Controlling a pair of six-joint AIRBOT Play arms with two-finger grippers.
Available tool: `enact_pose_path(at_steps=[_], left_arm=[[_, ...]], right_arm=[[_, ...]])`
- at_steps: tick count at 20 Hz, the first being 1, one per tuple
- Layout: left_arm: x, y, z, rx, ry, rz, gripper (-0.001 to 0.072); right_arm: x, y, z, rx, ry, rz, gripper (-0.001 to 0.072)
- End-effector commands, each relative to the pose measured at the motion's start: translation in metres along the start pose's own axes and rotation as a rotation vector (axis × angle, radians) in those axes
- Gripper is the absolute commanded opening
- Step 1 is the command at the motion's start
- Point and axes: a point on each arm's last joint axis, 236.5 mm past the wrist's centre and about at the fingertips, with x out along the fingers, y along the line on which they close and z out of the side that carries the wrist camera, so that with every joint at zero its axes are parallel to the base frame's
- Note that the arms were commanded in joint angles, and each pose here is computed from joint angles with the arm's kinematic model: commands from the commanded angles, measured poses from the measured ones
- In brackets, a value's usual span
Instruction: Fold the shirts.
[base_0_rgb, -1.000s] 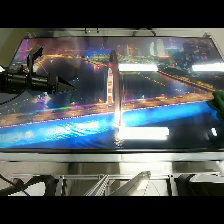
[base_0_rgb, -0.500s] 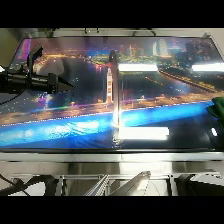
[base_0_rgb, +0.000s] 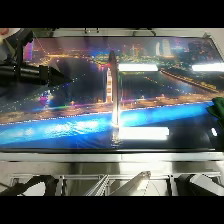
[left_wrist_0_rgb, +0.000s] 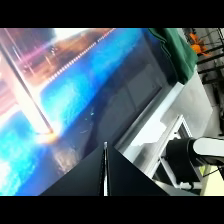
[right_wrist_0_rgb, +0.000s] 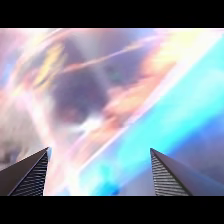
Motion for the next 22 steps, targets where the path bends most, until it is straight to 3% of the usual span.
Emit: enact_pose_path(at_steps=[1, 7, 8, 9, 12, 22], left_arm=[[0.007, -0.019, -0.037, -0.006, 0.007, -0.001, 0.0016], [0.008, -0.028, -0.103, -0.062, 0.000, 0.013, 0.0016], [0.006, -0.025, -0.109, -0.078, -0.012, 0.022, 0.0017], [0.004, -0.021, -0.114, -0.104, -0.025, 0.031, 0.0017], [0.000, -0.010, -0.123, -0.156, -0.045, 0.045, 0.0017], [0.006, -0.001, -0.132, -0.219, 0.006, 0.005, 0.0016]], right_arm=[[0.023, 0.085, -0.059, -0.246, 0.073, 0.179, 0.0702], [0.074, 0.129, -0.192, -0.486, 0.228, 0.301, 0.0695], [0.085, 0.129, -0.205, -0.491, 0.258, 0.307, 0.0509], [0.095, 0.128, -0.216, -0.501, 0.290, 0.305, 0.0439], [0.115, 0.132, -0.246, -0.550, 0.394, 0.339, 0.0443], [0.118, 0.129, -0.250, -0.532, 0.421, 0.341, 0.0442]])
